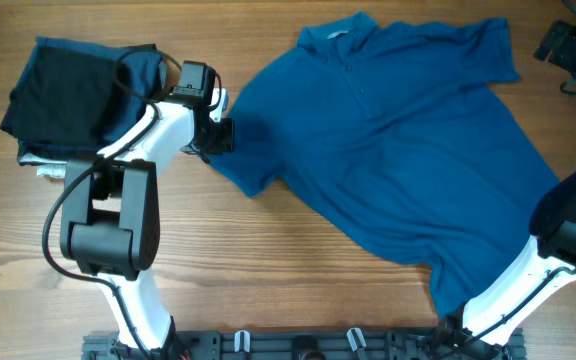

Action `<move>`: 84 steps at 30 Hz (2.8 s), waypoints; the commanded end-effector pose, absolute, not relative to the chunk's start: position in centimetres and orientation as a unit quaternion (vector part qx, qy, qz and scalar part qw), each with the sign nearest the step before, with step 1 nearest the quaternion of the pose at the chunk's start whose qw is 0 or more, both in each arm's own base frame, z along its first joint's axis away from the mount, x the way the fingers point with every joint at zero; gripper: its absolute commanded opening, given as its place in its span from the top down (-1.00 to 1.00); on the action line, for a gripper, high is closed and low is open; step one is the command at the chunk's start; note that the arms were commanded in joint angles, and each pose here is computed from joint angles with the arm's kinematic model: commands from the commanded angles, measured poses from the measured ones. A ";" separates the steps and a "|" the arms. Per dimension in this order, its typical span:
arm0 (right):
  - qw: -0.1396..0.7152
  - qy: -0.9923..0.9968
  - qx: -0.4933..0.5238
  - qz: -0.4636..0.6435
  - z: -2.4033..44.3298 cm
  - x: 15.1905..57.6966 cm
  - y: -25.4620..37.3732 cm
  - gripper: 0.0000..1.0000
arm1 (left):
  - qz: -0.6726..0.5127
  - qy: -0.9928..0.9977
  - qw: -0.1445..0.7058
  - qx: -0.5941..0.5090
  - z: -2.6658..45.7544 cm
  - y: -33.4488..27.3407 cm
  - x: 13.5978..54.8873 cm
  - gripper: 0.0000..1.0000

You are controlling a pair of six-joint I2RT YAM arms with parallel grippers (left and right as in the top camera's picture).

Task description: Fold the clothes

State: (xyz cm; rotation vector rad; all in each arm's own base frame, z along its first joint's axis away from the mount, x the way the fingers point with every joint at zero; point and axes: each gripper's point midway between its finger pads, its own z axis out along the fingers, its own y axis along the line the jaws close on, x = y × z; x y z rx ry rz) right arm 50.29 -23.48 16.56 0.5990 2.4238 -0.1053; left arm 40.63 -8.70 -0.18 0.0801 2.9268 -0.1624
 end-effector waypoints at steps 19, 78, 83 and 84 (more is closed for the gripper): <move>0.312 0.920 0.233 -0.040 16.1 50.3 -23.6 -0.99 | 0.108 0.980 0.013 -0.167 -2.3 -1.9 35.4 0.92; 0.312 0.920 0.233 -0.040 16.1 50.3 -23.6 -1.00 | 0.024 0.969 0.244 0.037 -2.0 -9.3 51.0 0.92; 0.312 0.920 0.233 -0.041 16.1 50.3 -23.6 -0.99 | 0.067 0.980 0.173 -0.074 -3.4 -3.8 48.0 0.92; 0.312 0.920 0.233 -0.040 16.1 50.3 -23.6 -0.99 | 0.070 0.981 0.158 -0.090 -3.6 -3.0 47.3 0.92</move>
